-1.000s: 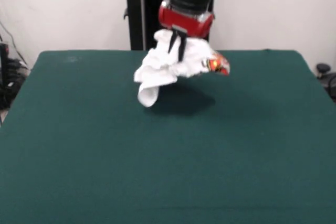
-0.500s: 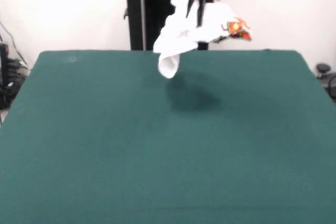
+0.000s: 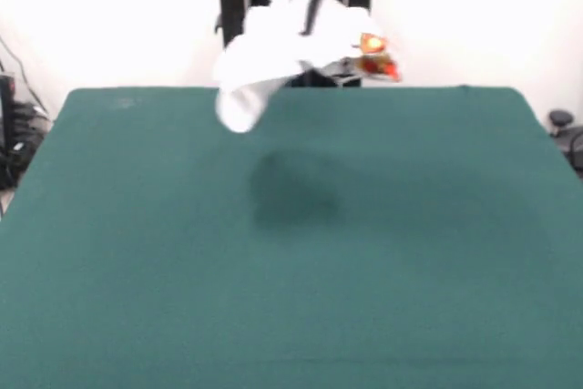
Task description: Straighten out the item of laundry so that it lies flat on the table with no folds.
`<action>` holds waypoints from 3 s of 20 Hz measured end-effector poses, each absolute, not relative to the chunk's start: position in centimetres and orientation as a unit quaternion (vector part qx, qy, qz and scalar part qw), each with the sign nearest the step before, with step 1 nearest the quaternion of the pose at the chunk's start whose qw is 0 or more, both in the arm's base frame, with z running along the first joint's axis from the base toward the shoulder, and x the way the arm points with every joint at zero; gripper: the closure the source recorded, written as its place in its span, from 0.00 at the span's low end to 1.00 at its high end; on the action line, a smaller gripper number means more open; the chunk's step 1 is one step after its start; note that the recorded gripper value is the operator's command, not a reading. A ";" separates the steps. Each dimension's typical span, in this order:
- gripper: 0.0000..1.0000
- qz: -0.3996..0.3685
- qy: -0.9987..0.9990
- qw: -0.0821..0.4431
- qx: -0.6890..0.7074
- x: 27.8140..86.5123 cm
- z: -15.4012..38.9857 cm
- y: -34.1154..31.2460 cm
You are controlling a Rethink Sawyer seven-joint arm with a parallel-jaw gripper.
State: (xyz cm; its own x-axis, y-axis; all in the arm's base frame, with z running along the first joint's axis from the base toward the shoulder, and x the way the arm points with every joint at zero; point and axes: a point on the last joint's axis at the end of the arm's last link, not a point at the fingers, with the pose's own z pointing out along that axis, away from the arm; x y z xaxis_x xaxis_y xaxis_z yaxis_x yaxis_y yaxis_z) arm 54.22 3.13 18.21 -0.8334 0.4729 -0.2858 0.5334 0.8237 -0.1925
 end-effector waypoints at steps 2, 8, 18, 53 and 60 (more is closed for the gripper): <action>1.00 -0.195 0.930 0.181 0.252 54.2 19.6 2.2; 1.00 -0.276 0.886 0.277 0.249 53.7 21.8 4.4; 0.00 -0.360 0.829 0.331 0.271 52.9 22.5 4.4; 0.00 -0.133 0.866 0.233 0.423 61.4 14.7 -3.7; 0.00 -0.082 0.897 0.180 0.396 61.5 9.3 -3.4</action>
